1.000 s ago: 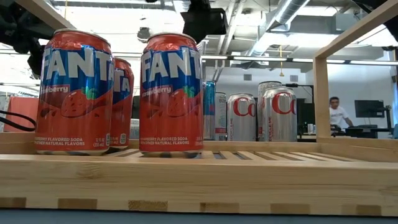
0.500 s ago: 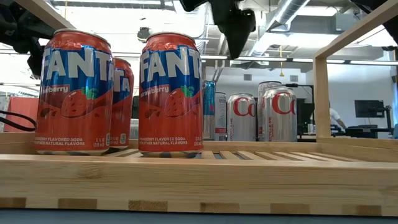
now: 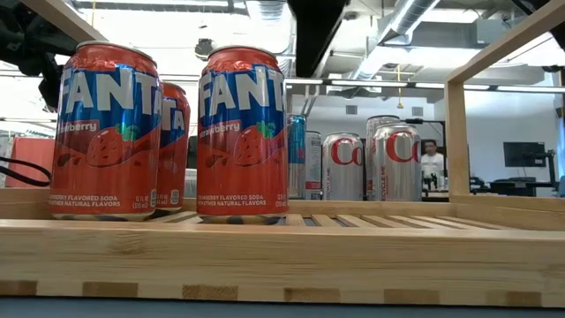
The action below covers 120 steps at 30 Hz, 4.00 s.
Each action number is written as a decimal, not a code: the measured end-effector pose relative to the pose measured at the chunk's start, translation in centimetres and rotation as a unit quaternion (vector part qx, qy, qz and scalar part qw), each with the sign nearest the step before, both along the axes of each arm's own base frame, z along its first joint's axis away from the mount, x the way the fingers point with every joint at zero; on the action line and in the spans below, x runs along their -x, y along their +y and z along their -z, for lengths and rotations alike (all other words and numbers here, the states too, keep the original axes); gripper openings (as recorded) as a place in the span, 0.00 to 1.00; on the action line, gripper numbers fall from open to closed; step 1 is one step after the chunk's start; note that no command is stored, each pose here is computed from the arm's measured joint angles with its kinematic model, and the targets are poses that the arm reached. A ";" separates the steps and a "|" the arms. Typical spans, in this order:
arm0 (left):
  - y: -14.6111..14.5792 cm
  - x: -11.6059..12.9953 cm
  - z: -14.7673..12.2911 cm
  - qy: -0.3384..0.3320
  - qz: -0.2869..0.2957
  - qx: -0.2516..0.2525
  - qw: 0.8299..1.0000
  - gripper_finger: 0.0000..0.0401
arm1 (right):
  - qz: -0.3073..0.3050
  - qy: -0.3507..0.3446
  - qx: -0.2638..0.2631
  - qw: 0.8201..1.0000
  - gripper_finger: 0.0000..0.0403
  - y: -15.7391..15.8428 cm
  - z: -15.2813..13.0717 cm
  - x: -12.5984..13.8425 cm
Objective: Place canned beverage on shelf
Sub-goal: Put the red soda can on the shelf aligned with the other red soda can
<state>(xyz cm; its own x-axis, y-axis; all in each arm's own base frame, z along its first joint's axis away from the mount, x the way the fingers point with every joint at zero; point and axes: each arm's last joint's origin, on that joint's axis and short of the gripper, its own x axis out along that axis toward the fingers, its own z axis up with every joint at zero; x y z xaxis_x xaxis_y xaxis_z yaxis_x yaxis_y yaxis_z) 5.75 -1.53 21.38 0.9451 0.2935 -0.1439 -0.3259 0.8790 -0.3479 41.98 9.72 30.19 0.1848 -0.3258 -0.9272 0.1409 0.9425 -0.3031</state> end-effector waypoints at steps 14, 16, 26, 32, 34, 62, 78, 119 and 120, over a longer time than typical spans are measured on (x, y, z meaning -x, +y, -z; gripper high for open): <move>-0.4 -0.2 -1.1 -0.047 0.041 0.045 0.997 0.87 | 0.032 -0.233 0.071 0.969 0.00 0.9 -10.6 10.1; -0.4 -0.2 -1.2 -0.051 0.042 0.042 0.997 0.87 | 0.042 -0.284 0.061 0.956 0.00 0.1 -11.7 12.5; -0.4 -0.2 -1.3 -0.056 0.038 0.049 0.996 0.87 | 0.053 -0.513 -0.149 0.844 0.00 -3.3 -4.4 15.8; -0.3 -0.2 -1.3 -0.059 0.036 0.062 0.996 0.87 | 0.058 -0.481 -0.158 0.861 0.00 -2.0 1.3 11.8; -0.3 -0.2 -1.3 -0.060 0.036 0.063 0.996 0.87 | 0.051 -0.467 -0.155 0.869 0.00 -1.1 1.9 10.4; -0.3 -0.2 -1.2 -0.059 0.027 0.061 0.996 0.87 | 0.053 -0.308 -0.117 0.943 0.00 1.5 9.7 4.0; -0.3 -0.2 -1.2 -0.056 0.024 0.059 0.996 0.87 | 0.032 -0.301 -0.168 0.938 0.00 1.8 11.0 3.0; -0.3 -0.2 -1.1 -0.051 0.023 0.048 0.997 0.87 | -0.041 -0.306 -0.269 0.912 0.00 4.1 12.7 1.8; -0.3 -0.2 -1.1 -0.051 0.023 0.048 0.997 0.87 | -0.041 -0.302 -0.268 0.914 0.00 4.1 12.8 1.8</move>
<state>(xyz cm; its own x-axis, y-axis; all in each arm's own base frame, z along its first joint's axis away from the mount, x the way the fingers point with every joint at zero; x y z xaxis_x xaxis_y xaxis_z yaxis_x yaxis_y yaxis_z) 5.95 -1.78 22.50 0.9684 0.2388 -0.0714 -0.2444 0.8530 -0.4611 40.17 13.81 17.39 0.7192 0.1834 -0.6702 0.0529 0.9473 0.3160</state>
